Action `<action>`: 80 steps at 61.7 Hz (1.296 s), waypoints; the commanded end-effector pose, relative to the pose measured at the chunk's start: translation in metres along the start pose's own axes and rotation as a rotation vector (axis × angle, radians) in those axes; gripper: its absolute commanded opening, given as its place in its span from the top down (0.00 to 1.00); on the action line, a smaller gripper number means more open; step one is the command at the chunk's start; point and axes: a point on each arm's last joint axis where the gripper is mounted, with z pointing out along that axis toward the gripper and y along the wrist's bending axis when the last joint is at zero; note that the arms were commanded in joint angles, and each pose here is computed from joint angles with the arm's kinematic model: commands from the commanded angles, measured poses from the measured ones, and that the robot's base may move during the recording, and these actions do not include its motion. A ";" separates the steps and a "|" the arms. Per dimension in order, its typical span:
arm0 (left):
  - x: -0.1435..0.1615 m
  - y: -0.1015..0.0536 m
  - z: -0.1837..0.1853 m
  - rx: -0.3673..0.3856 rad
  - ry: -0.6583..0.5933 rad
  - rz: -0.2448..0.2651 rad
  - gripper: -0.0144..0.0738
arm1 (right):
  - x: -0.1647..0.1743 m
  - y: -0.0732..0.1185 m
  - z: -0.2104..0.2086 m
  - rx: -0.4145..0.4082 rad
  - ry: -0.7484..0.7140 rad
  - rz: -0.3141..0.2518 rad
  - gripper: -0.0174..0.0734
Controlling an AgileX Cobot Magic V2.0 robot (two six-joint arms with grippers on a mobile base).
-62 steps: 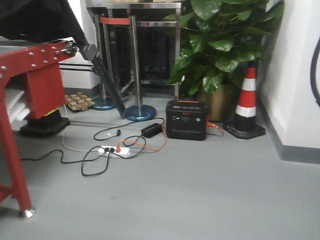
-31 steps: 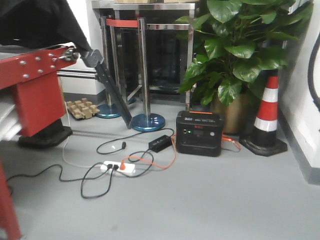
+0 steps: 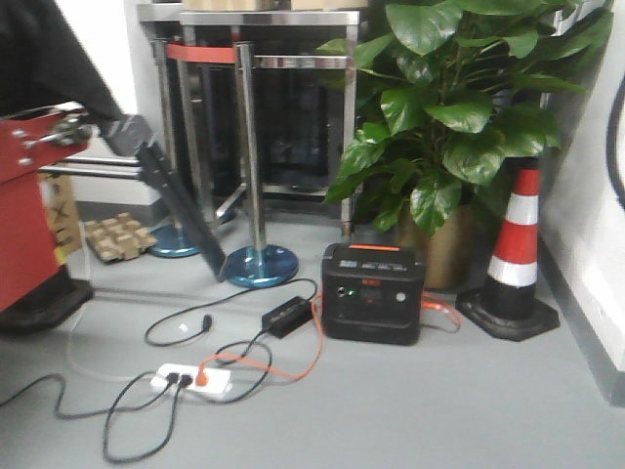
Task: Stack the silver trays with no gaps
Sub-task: 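Drive forward across the floor carrying the tray in both grippers, then turn the base toward the shelf of blue bins holding the tray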
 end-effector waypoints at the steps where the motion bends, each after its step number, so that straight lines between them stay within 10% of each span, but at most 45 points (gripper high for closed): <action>1: -0.007 -0.012 -0.004 0.080 -0.070 0.005 0.85 | -0.018 0.017 -0.011 -0.144 -0.163 0.030 0.87; 80: -0.008 -0.011 -0.003 0.067 -0.078 0.027 0.85 | -0.020 0.018 -0.011 -0.157 -0.184 0.030 0.87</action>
